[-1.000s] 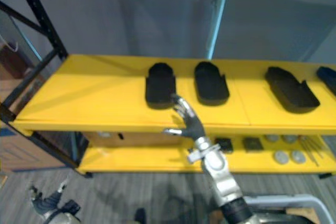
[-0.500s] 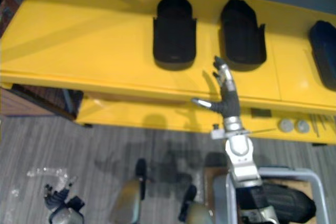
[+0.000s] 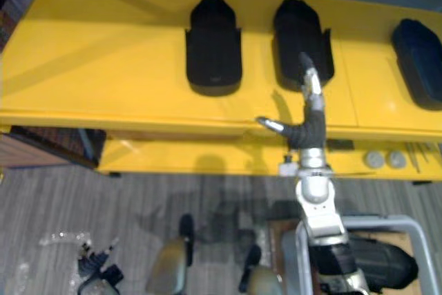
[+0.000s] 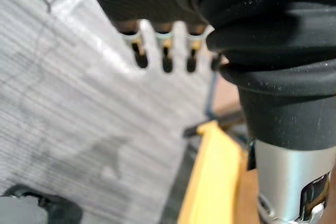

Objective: Walk over and take plastic housings, then place them on the shelf

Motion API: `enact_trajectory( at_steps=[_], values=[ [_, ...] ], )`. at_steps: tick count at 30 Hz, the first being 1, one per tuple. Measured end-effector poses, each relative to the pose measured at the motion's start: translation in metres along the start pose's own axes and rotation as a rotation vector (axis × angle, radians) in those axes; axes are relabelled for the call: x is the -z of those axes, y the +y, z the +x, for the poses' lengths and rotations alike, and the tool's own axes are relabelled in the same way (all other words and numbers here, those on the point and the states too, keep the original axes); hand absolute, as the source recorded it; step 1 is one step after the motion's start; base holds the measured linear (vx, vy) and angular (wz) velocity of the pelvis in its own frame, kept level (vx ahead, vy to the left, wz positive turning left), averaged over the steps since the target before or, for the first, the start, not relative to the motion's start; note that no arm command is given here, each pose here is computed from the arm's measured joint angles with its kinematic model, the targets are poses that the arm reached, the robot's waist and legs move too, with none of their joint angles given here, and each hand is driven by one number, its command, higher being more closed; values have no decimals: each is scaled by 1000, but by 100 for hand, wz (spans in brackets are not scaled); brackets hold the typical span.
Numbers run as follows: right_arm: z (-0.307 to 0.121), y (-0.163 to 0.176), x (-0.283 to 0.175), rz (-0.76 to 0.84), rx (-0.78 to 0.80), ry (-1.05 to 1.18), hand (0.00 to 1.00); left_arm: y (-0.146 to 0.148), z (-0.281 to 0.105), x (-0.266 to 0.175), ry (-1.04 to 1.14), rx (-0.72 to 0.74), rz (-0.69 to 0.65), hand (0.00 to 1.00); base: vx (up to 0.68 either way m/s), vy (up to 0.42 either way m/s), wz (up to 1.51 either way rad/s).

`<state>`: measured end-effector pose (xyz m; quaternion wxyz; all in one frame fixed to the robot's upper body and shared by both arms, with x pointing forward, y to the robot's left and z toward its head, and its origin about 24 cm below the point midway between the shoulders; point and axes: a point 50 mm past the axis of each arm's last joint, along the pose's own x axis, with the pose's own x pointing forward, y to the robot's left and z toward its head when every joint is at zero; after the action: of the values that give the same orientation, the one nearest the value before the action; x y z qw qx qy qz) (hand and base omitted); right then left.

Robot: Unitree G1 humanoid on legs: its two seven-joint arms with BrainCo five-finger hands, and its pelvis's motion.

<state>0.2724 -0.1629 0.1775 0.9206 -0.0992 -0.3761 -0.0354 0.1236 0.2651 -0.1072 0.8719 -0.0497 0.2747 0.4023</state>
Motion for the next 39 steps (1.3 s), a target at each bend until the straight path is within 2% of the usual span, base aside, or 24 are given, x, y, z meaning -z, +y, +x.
enact_trajectory(
  at_steps=[7, 16, 30, 39],
  values=[
    [28, 4, 17, 11, 21, 42, 0, -16, -5, -2, -20, 75, 21, 0, 17, -8, 14],
    [49, 7, 25, 53, 29, 77, 0, -23, -7, -1, -19, 130, 36, 0, 7, -3, 13],
    [47, 12, 49, 36, -50, 261, 0, -25, -8, 0, -18, 156, 39, 0, -4, -4, 2],
    [49, 27, 56, 36, -174, 317, 0, -30, -10, 1, -16, 182, 53, 0, -9, -10, 2]
  ],
)
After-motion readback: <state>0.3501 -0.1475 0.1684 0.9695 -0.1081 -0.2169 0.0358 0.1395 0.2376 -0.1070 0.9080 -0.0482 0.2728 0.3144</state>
